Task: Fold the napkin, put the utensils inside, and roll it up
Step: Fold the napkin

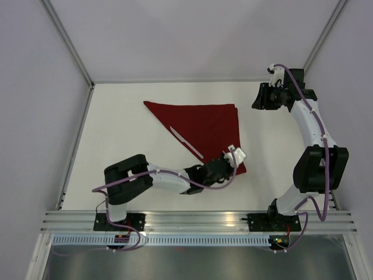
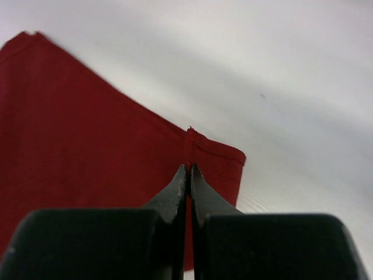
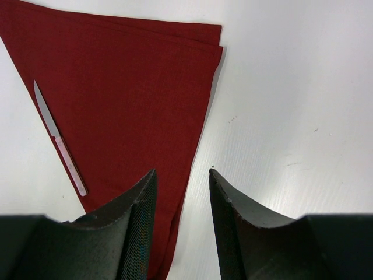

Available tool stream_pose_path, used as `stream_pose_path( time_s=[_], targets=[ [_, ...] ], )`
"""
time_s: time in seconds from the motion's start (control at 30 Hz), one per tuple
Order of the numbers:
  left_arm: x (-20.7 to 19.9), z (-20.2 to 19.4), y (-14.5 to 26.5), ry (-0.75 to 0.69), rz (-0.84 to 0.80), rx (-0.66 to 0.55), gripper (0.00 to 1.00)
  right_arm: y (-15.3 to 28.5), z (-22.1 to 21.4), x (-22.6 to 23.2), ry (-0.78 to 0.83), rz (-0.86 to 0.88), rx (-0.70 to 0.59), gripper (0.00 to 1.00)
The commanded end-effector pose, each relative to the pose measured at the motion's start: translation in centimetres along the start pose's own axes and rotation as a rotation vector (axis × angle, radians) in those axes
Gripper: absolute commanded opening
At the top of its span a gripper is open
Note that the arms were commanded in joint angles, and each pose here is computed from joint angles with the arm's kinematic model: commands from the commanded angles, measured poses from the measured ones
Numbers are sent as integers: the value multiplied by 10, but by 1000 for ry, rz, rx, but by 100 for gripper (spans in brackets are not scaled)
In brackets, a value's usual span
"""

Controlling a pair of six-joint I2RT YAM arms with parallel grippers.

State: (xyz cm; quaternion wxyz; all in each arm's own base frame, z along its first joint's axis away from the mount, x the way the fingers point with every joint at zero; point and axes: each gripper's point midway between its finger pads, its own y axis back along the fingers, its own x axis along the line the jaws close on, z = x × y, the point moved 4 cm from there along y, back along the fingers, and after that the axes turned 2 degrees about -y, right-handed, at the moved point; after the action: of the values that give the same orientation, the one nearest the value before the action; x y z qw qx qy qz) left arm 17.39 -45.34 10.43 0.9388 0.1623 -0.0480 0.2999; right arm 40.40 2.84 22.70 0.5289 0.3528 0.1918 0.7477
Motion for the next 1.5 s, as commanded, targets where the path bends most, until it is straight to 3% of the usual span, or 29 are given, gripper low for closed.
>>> stream_pose_path(
  time_s=[0.0,0.3,0.57,1.03,1.47],
  targets=[
    [37,20,7,300,-1,-35,2,4,5,4,-5,18,-27,47],
    [146,-4,27,661,228,1,2,1,3,5,-12,28,-16,47],
    [217,-32,48,801,373,15,2,-1,1,4,-19,31,-8,47],
    [286,-60,60,901,484,23,2,-5,0,3,-20,31,1,47],
    [311,-78,56,965,474,49,2,-10,-3,2,-17,27,14,47]
  ],
)
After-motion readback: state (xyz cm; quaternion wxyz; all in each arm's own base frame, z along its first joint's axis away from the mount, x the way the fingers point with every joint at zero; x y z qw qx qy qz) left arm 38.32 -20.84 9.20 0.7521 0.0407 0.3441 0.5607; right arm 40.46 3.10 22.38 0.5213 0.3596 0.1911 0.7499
